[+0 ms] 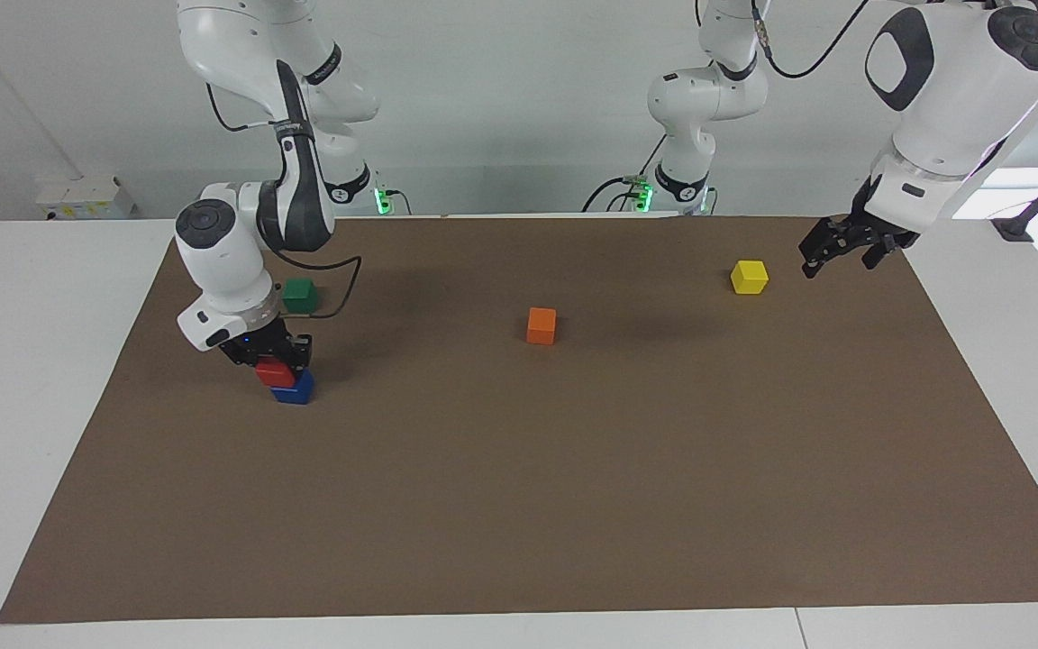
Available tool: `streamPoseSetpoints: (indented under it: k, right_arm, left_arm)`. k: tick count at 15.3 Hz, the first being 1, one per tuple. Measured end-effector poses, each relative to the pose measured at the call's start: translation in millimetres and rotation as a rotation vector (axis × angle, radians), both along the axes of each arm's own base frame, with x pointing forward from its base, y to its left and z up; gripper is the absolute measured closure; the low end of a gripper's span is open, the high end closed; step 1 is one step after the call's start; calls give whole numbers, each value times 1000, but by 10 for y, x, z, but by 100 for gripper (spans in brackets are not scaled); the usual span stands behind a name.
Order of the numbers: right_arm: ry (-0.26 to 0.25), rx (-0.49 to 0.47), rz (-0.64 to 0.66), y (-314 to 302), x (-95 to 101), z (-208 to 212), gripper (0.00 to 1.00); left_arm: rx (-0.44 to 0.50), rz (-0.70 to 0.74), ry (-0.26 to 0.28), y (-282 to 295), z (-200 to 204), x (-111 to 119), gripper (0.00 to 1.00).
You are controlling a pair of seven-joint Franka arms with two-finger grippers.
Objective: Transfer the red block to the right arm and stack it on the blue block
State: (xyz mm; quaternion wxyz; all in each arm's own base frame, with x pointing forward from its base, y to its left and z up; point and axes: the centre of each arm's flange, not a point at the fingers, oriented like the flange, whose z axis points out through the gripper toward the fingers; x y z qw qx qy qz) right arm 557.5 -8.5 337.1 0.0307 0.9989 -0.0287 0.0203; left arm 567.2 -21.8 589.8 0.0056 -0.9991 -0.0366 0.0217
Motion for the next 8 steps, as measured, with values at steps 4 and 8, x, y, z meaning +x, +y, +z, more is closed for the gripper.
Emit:
streamPoseSetpoints:
  k: [4,8]
  right_arm:
    - [0,0,0,-1,-2,0,42]
    - [3,0,-5,-25,-13,-17,34]
  left_arm:
    - [0,-1,-1,-4,1,1,0]
    - [0,-1,-2,-8,2,2,0]
